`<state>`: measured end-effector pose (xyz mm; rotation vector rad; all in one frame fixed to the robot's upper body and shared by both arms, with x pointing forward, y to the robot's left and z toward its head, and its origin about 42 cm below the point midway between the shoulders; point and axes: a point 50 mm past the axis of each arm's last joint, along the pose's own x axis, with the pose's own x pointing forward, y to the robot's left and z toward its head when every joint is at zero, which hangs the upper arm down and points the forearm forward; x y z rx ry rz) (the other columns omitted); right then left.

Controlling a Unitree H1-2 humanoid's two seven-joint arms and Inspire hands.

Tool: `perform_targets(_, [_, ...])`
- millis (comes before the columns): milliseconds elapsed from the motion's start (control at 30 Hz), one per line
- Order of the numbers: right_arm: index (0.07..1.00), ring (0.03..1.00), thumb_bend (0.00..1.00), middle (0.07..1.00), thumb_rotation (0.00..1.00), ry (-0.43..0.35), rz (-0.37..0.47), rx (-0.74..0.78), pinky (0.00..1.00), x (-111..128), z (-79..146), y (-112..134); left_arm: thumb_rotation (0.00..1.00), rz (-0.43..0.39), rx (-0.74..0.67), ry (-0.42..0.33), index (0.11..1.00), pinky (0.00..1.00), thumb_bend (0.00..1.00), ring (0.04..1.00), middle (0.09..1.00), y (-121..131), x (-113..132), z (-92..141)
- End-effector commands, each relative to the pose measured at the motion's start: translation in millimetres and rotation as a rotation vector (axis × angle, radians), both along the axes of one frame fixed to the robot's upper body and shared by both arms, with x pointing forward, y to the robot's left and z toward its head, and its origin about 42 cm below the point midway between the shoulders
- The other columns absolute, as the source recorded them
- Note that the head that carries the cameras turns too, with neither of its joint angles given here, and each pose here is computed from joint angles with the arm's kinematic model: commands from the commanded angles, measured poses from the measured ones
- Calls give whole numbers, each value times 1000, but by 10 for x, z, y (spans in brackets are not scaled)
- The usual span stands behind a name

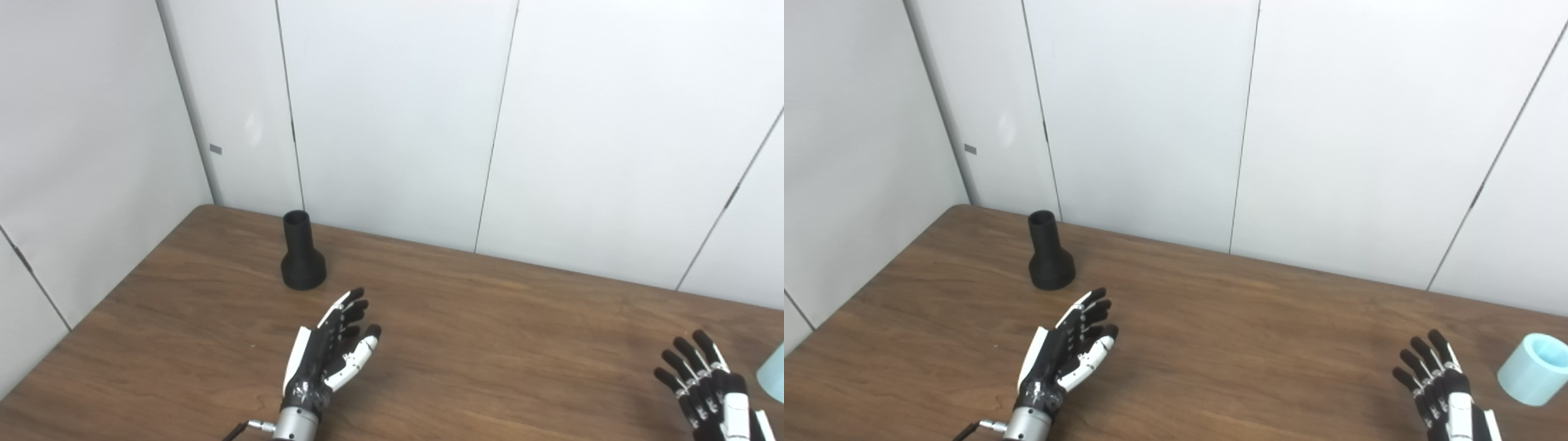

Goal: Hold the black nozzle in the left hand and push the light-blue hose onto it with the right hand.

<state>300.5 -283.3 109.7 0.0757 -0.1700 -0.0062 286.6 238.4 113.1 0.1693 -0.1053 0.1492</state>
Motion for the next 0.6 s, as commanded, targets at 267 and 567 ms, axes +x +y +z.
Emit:
perform_targets(267, [960,912,560,931,960,156,-24,2,864,-361,-459,-78,218,130,40,-82,895,704,759,760,799,277,89,17])
perform_targets(567, [968,913,518,933,963,161,-31,-14,865,-391,-428,-95,85,255,73,-215,871,667,818,758,801,554,369,559])
